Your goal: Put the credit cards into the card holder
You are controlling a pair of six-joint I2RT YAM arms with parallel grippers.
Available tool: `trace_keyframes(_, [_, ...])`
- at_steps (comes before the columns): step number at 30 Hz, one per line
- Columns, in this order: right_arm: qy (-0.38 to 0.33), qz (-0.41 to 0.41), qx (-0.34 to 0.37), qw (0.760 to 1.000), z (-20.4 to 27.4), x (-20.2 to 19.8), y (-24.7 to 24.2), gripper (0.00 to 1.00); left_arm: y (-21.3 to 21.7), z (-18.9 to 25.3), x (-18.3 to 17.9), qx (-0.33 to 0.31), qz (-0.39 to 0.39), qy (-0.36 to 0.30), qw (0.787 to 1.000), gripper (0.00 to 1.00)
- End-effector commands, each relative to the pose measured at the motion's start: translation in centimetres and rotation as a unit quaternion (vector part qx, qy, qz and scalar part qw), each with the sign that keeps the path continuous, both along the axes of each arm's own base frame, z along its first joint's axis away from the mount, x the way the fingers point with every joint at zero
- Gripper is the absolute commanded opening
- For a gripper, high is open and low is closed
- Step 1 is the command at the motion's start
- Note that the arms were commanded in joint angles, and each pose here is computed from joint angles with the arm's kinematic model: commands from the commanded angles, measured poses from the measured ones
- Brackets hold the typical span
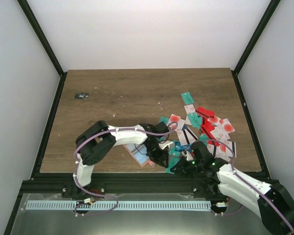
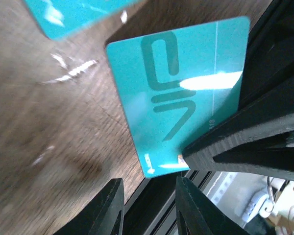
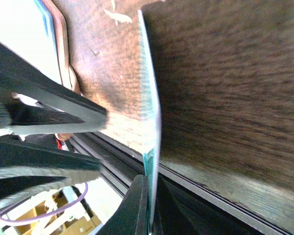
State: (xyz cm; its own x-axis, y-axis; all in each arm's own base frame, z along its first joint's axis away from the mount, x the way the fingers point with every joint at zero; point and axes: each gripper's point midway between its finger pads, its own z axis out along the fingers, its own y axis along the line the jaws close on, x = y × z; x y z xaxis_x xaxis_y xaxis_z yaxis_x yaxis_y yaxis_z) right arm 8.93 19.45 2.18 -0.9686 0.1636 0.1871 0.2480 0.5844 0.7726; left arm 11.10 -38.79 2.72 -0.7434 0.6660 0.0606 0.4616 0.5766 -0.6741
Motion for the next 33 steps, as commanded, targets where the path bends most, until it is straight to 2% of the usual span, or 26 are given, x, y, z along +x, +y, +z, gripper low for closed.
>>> trace_keyframes(1, [0.005,-0.03,-0.065,0.997,0.3,0.9,-1.4,0.01,-0.2,4.8,4.4,-0.023,0.048,-0.069,0.996,0.32])
trace_keyframes(9, [-0.12,-0.019,-0.038,0.992,8.0,5.9,0.8,0.01,3.9,11.3,11.0,-0.064,0.125,-0.157,0.978,0.38])
trace_keyframes(13, [-0.179,-0.007,-0.006,0.984,11.2,8.0,2.4,0.01,7.5,13.3,13.6,-0.073,0.17,-0.194,0.963,0.38])
trace_keyframes(15, [-0.19,0.0,0.005,0.982,11.9,8.6,3.0,0.01,9.7,13.2,14.2,-0.055,0.193,-0.203,0.958,0.38])
trace_keyframes(18, [-0.192,0.007,0.0,0.981,12.1,9.3,3.3,0.01,12.8,11.6,13.1,-0.002,0.206,-0.204,0.957,0.37])
trace_keyframes(25, [-0.169,-0.024,-0.051,0.984,10.6,11.3,1.9,0.01,18.2,6.1,6.9,0.11,0.229,-0.127,0.959,0.37])
trace_keyframes(30, [-0.143,-0.032,-0.064,0.987,9.7,12.1,1.5,0.01,20.0,4.5,5.1,0.154,0.232,-0.1,0.955,0.35])
trace_keyframes(33, [-0.134,-0.024,-0.066,0.988,9.3,12.4,1.8,0.01,20.1,3.4,4.1,0.165,0.22,-0.076,0.958,0.29])
